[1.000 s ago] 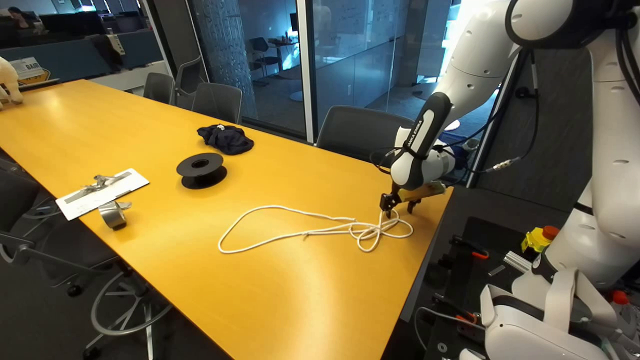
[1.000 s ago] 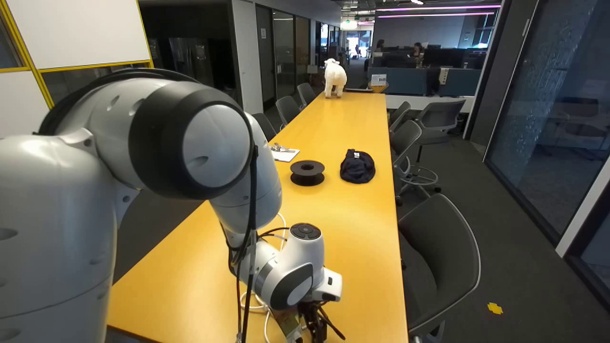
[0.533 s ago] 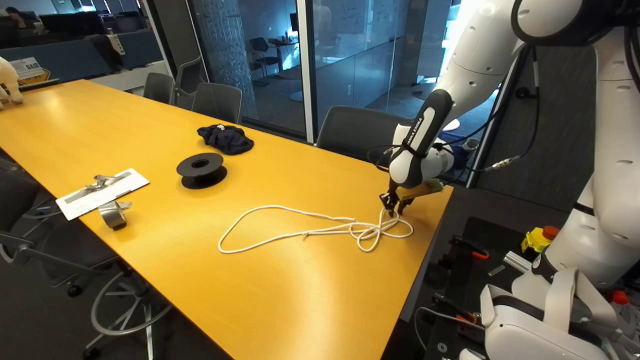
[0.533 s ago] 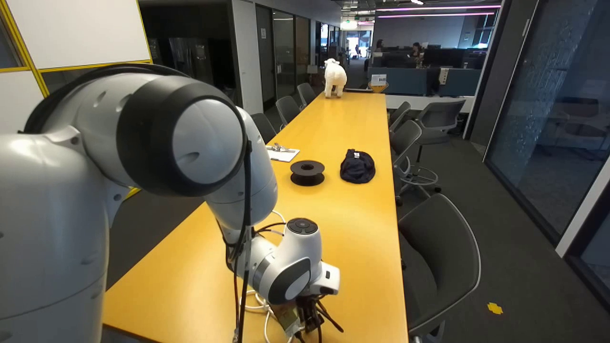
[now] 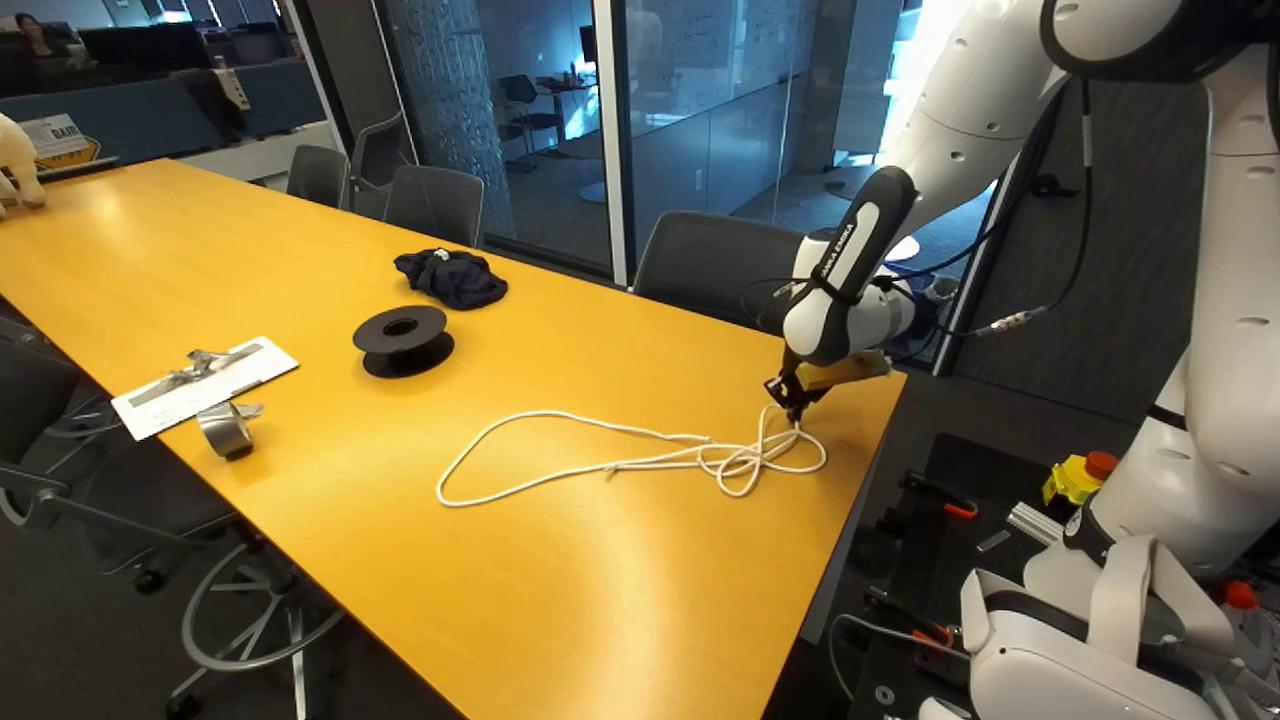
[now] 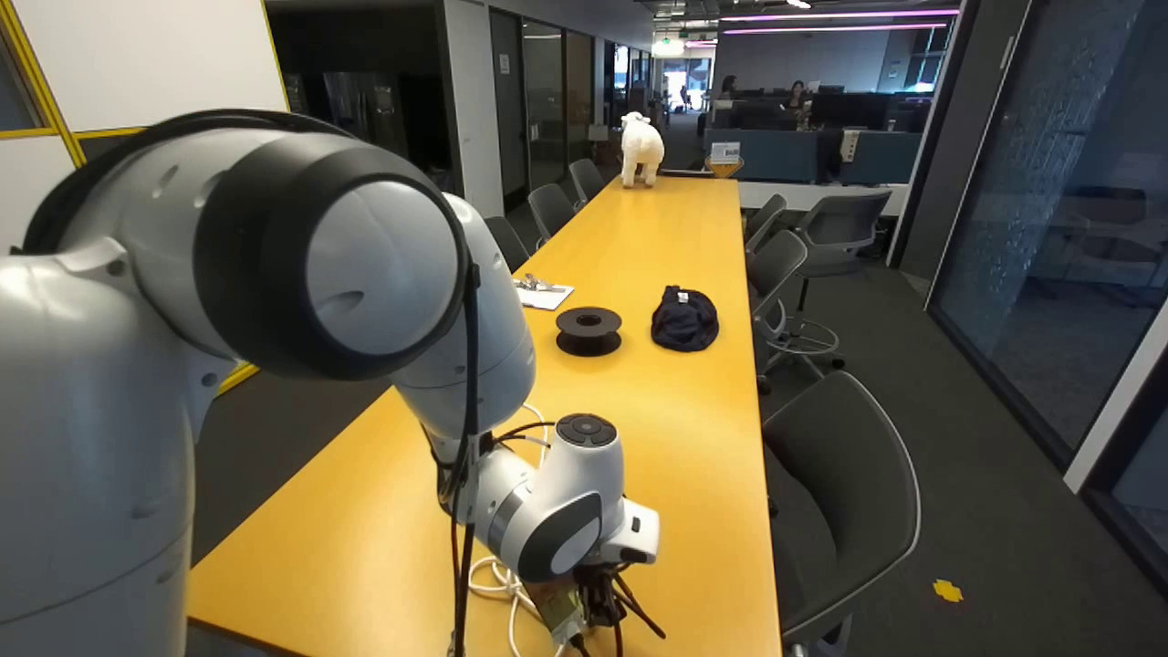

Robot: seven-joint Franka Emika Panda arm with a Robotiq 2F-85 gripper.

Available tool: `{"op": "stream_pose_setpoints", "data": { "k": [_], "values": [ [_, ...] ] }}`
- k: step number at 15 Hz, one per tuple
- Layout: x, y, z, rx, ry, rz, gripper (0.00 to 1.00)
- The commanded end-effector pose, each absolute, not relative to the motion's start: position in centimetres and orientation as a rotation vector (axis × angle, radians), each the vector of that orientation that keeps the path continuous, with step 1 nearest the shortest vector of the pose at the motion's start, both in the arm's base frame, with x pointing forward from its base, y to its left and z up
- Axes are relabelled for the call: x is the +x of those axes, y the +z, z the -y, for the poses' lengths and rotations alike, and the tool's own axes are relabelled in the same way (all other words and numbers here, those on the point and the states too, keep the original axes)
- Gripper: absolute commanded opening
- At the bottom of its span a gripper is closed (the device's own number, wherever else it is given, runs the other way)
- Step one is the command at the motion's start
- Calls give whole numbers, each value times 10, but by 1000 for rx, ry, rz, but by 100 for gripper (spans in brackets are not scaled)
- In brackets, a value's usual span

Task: Straighten out the string

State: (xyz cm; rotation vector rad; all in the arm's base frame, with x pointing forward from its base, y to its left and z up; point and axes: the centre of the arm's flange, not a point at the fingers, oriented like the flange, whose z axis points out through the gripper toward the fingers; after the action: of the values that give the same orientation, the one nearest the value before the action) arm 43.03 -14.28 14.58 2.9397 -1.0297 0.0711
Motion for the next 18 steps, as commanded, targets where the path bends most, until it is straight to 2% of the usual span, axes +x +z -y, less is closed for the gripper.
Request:
{"op": "stream_pose_setpoints", "data": {
  "k": [1,8,18],
  "values": [
    [421,217,153,2937,173,1036,8],
    [441,350,156,2836,370,995,6],
    [453,542,86,2644,601,1125,5]
  ]
}}
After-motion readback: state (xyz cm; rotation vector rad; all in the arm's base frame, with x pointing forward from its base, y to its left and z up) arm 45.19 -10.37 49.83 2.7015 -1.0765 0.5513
